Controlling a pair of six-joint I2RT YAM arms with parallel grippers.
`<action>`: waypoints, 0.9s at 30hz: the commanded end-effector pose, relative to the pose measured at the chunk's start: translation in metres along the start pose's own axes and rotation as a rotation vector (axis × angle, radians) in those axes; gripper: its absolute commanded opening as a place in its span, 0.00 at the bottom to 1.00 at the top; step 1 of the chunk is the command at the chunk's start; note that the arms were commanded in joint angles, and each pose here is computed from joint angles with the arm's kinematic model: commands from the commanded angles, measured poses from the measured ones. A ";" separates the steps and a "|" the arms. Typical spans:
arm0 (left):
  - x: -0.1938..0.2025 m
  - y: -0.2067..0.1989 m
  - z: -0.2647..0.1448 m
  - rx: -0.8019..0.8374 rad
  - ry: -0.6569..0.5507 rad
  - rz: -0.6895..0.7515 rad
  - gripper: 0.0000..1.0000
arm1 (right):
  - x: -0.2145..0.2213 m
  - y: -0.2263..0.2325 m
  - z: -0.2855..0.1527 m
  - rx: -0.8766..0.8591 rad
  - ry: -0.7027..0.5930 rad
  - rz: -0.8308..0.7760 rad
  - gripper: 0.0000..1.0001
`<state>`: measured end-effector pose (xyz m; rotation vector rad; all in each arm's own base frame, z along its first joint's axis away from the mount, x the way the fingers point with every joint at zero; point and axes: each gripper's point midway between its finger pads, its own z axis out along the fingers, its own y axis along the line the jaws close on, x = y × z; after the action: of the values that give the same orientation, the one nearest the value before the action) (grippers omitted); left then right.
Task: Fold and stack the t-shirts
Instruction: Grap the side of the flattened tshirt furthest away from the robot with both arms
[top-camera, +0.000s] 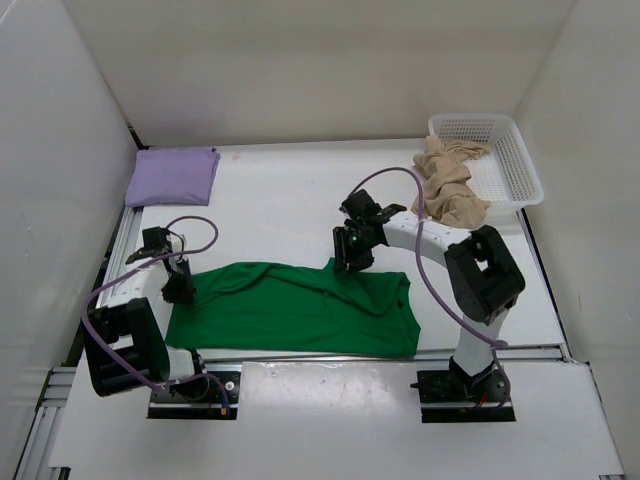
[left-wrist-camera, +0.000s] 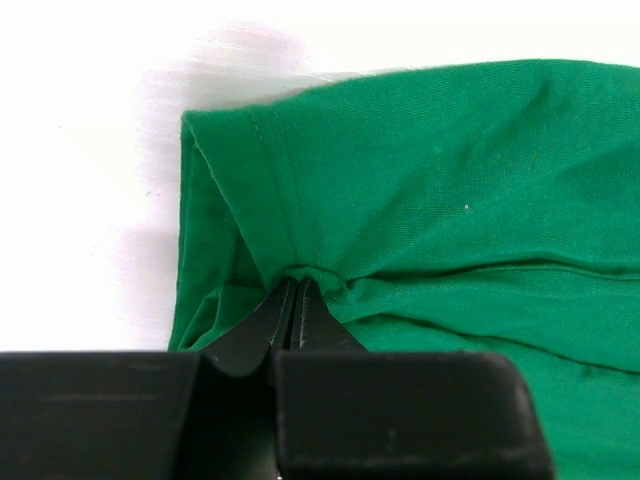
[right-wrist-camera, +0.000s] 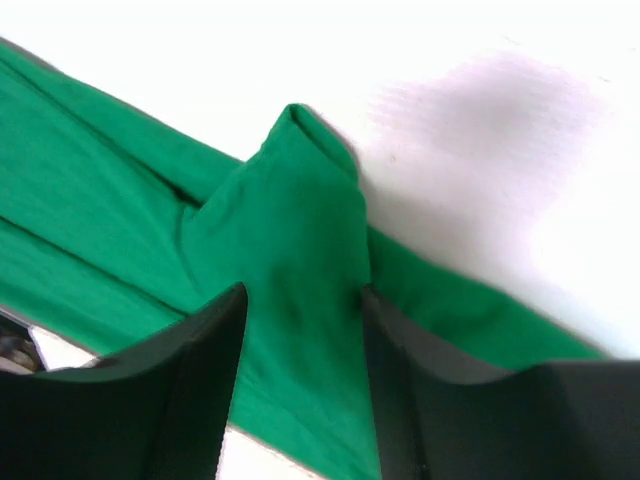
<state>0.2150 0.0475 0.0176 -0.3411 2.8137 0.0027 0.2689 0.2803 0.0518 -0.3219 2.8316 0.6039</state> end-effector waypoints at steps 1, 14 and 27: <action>-0.016 0.003 -0.006 -0.016 -0.050 -0.002 0.10 | 0.003 0.008 0.004 -0.042 0.056 -0.025 0.47; -0.047 0.011 -0.015 -0.026 -0.101 -0.027 0.10 | 0.002 -0.003 0.014 -0.026 0.124 0.016 0.42; -0.072 0.011 -0.023 -0.003 -0.138 -0.041 0.10 | -0.034 -0.003 0.004 -0.163 0.098 0.094 0.00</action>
<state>0.2522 0.0690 0.0447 -0.3902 2.7294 0.0301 0.2773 0.2871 0.0365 -0.2912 2.9714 0.7868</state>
